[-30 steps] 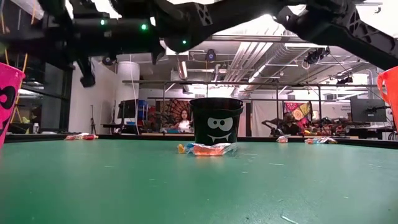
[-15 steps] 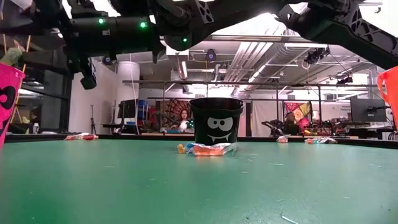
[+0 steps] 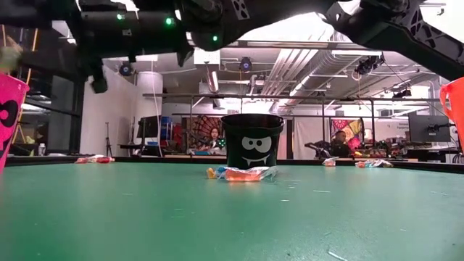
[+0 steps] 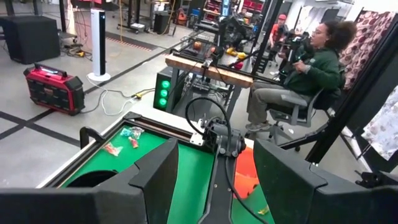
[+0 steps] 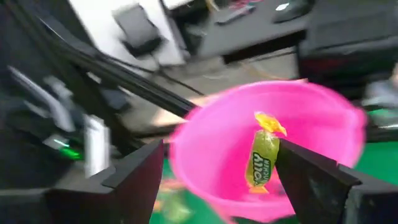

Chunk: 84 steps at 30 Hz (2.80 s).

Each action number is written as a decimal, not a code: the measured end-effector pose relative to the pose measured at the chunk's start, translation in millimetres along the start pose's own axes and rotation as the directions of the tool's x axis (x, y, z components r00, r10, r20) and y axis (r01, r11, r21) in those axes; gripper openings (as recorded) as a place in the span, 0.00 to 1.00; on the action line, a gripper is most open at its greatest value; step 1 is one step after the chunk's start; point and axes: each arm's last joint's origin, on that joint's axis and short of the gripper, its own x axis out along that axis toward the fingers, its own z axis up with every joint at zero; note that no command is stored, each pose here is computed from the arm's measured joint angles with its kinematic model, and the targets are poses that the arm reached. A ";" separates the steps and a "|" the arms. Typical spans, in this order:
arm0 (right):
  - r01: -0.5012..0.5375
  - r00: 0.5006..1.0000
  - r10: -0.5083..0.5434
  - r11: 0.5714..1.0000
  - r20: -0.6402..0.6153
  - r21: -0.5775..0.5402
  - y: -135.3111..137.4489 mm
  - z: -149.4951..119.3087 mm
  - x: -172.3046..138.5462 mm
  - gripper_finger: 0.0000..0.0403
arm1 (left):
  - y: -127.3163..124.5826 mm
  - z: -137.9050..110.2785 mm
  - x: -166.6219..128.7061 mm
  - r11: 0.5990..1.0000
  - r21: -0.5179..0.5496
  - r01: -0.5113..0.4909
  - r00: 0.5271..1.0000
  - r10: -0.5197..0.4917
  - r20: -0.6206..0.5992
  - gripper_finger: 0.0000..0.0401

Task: Sort candy by brand, put in halloween buckets
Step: Put the green candy into the pink bucket, then put the orange gummy into the orange bucket

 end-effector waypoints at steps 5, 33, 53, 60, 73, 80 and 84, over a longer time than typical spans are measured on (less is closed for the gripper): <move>0.109 0.987 -0.130 0.975 -0.095 -0.194 0.6 -9.3 -0.1 0.73 | 0.6 -0.1 -0.3 1.000 0.002 -0.019 1.000 0.019 0.003 0.50; 0.121 0.667 -0.146 0.989 -0.731 -0.087 -71.6 65.0 -159.5 0.62 | 12.9 -4.2 -30.9 0.998 -0.053 0.039 0.999 -0.039 -0.011 0.50; 0.174 0.613 -0.138 0.984 -0.778 -0.038 35.8 -69.6 -210.3 0.62 | 8.0 -71.5 2.7 0.995 -0.089 -0.039 0.983 0.022 -0.184 0.50; 0.221 0.615 -0.193 0.973 -0.765 -0.068 47.4 -88.5 -203.9 0.62 | 7.5 -72.9 3.8 0.992 -0.113 -0.049 0.981 0.026 -0.194 0.50; 0.225 0.594 -0.276 0.959 -0.755 -0.173 48.9 -107.6 -191.5 0.62 | 0.1 -74.9 -0.4 0.992 -0.112 -0.057 0.983 0.036 -0.181 0.50; 0.255 0.585 -0.304 0.949 -0.751 -0.186 52.1 -117.0 -185.0 0.46 | -2.3 -75.5 -2.0 0.993 -0.105 -0.061 0.984 0.042 -0.175 0.50; 0.240 0.558 -0.251 0.961 -0.791 -0.136 58.9 -103.9 -187.2 0.10 | -2.4 -75.4 -2.2 0.995 -0.080 -0.063 0.984 0.048 -0.171 0.50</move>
